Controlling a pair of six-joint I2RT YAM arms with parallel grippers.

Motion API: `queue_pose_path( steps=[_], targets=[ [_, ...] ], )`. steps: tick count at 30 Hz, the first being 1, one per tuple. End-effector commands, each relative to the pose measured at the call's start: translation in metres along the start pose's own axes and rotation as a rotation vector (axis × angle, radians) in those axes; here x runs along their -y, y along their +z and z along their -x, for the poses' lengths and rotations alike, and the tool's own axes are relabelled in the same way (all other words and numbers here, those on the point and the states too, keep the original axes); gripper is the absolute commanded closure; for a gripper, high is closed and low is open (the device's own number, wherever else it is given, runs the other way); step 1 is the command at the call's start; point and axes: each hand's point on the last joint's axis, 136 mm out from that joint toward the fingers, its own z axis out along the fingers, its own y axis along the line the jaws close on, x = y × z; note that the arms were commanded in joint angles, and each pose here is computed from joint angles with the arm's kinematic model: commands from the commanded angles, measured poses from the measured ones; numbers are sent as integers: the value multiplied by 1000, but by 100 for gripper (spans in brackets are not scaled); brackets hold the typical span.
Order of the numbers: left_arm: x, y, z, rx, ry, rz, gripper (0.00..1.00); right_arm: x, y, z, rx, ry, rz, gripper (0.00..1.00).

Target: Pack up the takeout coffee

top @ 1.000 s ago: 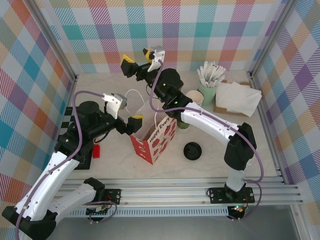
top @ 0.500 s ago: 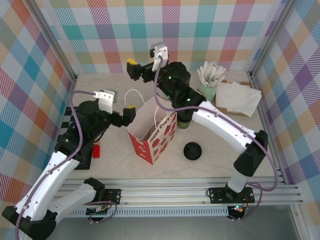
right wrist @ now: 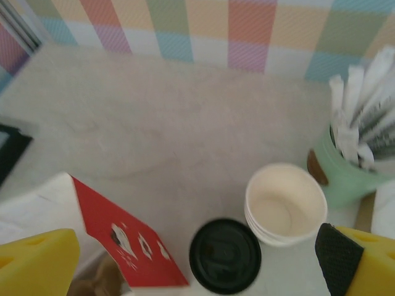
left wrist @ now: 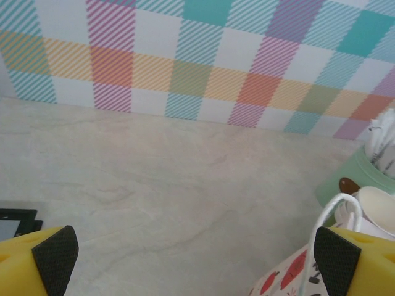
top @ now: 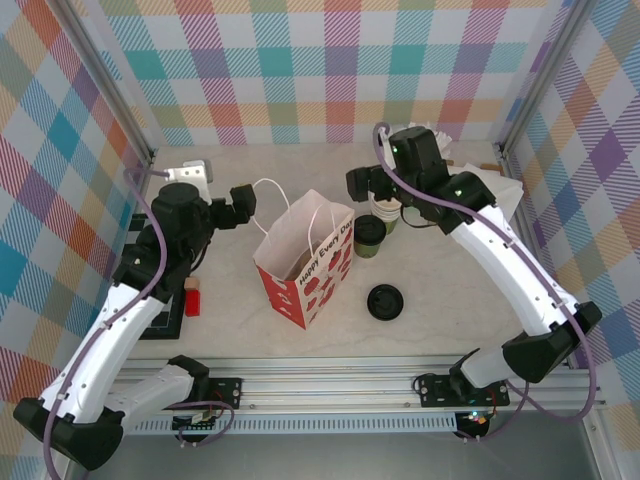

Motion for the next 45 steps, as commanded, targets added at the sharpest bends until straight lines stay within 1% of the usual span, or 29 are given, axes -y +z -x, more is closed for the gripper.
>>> queue_pose_path(
  steps=[1,4,6,7,9,11,13,15,16,17,18,20,21,22,23,25,27,28,29,30,32,33,35,37,39,41,43,45],
  targets=[
    [23,2,38,70,14,-110,0,28,4,-43,-185,37,-85,1],
    [0,25,54,50,-68,52,0,53,4,-72,-283,127,-177,3],
    [-10,33,58,9,-114,119,0,50,2,-85,-318,186,-153,2],
    [-10,35,61,-12,-124,123,0,46,3,-93,-334,232,-134,2],
    [1,36,63,-47,-78,66,0,40,7,-107,-371,343,-106,2],
    [14,36,50,-126,-17,-14,0,39,13,-125,-414,444,-119,1],
    [32,36,25,-237,-6,-128,0,36,23,-139,-442,540,-104,1],
    [51,29,0,-326,-41,-262,0,32,33,-150,-437,613,-76,0],
    [57,23,-8,-348,-54,-307,0,29,39,-155,-432,647,-49,1],
    [55,18,-11,-345,-64,-305,0,27,44,-156,-418,673,-23,1],
    [47,11,-9,-315,-67,-272,0,25,47,-156,-409,700,3,0],
    [34,-8,-1,-243,-25,-227,0,22,52,-155,-386,673,47,0],
    [26,-19,-2,-230,-5,-200,0,25,54,-157,-375,653,33,0],
    [20,-29,-7,-244,10,-190,0,30,56,-160,-365,629,15,0],
    [21,-36,-16,-278,19,-206,0,33,58,-160,-352,601,8,0],
    [32,-48,-52,-429,2,-293,0,37,63,-157,-328,544,0,0],
    [42,-53,-82,-552,-18,-350,0,32,67,-152,-326,473,45,0],
    [46,-54,-94,-590,-5,-363,0,28,68,-154,-345,429,72,0],
    [48,-54,-102,-609,23,-366,1,28,67,-158,-369,406,69,0],
    [49,-53,-109,-611,61,-356,1,33,64,-168,-403,398,35,0],
    [49,-51,-118,-608,117,-347,2,54,55,-194,-483,419,-104,0],
    [50,-50,-120,-606,129,-343,3,62,47,-211,-546,430,-168,0],
    [50,-45,-125,-613,130,-338,5,57,40,-233,-622,410,-147,0],
    [51,-37,-137,-643,130,-336,10,49,38,-241,-622,393,-120,0],
    [50,-32,-145,-676,150,-333,15,48,40,-239,-581,407,-115,0],
    [45,-26,-149,-689,190,-303,24,50,42,-234,-542,435,-126,0],
    [43,-21,-148,-685,234,-297,36,47,46,-232,-522,452,-110,0],
    [44,-20,-143,-677,268,-304,51,43,50,-228,-512,447,-80,0]
  ],
)
